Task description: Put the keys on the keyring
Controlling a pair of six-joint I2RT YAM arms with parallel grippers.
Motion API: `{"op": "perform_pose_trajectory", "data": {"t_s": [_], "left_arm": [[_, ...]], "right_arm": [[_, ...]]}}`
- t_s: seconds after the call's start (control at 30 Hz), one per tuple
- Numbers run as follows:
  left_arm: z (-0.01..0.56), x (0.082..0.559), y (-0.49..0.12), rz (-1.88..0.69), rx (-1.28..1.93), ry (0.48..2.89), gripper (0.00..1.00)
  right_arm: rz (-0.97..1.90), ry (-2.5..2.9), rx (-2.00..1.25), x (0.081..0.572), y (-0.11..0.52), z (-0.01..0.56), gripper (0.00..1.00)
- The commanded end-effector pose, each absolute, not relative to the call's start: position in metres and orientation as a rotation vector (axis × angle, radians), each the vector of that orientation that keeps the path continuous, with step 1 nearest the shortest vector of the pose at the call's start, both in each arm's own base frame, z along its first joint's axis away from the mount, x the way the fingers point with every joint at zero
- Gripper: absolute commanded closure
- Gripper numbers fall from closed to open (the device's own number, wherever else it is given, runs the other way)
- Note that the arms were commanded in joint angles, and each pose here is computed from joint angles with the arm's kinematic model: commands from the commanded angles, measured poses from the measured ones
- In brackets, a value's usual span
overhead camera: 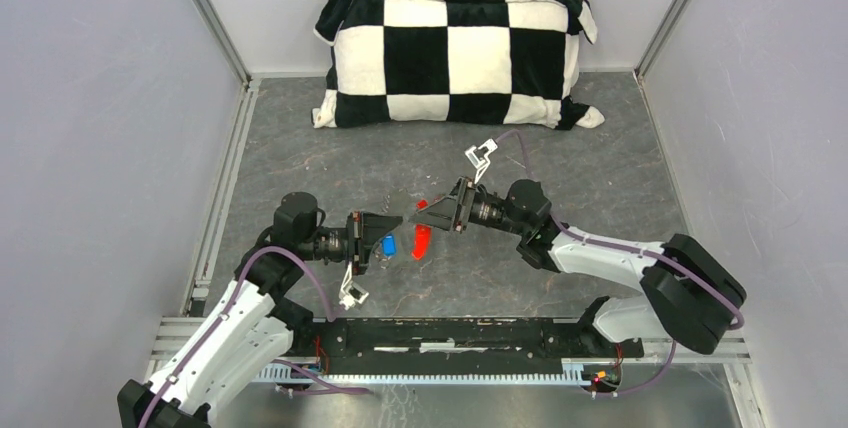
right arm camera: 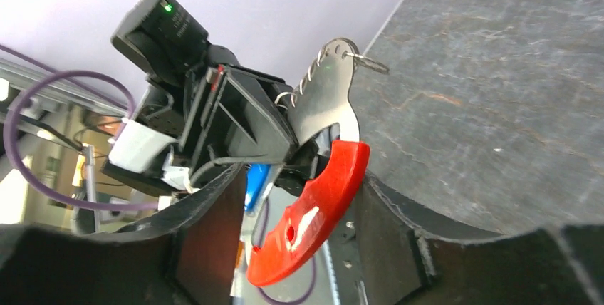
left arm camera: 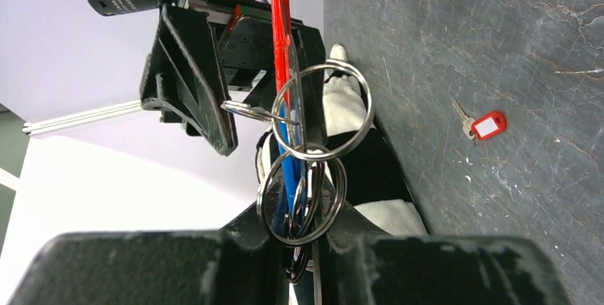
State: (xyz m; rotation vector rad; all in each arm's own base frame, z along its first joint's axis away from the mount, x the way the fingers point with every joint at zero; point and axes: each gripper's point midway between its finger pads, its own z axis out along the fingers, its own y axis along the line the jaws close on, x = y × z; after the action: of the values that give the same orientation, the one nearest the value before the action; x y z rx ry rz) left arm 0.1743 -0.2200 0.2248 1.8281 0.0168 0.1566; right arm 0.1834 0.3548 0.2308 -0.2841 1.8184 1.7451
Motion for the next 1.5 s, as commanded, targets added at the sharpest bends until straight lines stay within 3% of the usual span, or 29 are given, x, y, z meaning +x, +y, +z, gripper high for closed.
{"op": "perform_pose_trajectory", "data": {"t_s": [0.0,0.17,0.23,0.3,0.37,0.47,0.7,0.87,1.03,1.23,1.47], "left_arm": [[0.267,0.157,-0.229,0.617,1.708,-0.612,0.98],[0.263,0.154,-0.229,0.601,1.712,-0.611,0.97],[0.261,0.154,-0.230,0.591,1.714,-0.610,0.92],[0.255,0.155,-0.229,0.566,1.736,-0.592,0.68],[0.247,0.156,-0.227,0.528,1.785,-0.546,0.55],[0.233,0.163,-0.217,0.426,1.900,-0.355,0.27],[0.197,0.156,-0.193,0.118,2.066,0.103,0.01],[0.209,0.150,-0.194,-0.187,1.975,0.491,0.00],[0.265,0.171,-0.214,-0.634,1.516,1.115,0.00],[0.282,0.179,-0.226,-0.890,1.197,1.358,0.00],[0.274,0.168,-0.240,-1.121,1.164,1.449,0.01]], "right_arm": [[1.891,1.619,-0.265,0.184,0.359,0.275,0.45],[1.872,1.570,-0.262,0.190,0.360,0.281,0.76],[1.857,1.551,-0.272,0.191,0.359,0.284,0.85],[1.838,1.535,-0.285,0.192,0.359,0.286,0.94],[1.795,1.533,-0.324,0.194,0.358,0.284,1.00],[1.669,1.571,-0.414,0.200,0.354,0.272,1.00],[1.278,1.571,-0.656,0.219,0.329,0.254,1.00],[1.083,1.462,-0.874,0.212,0.315,0.254,1.00],[1.007,1.366,-1.005,0.198,0.304,0.247,1.00],[1.087,1.311,-1.060,0.181,0.307,0.247,1.00],[1.174,1.229,-1.086,0.166,0.312,0.259,1.00]]}}
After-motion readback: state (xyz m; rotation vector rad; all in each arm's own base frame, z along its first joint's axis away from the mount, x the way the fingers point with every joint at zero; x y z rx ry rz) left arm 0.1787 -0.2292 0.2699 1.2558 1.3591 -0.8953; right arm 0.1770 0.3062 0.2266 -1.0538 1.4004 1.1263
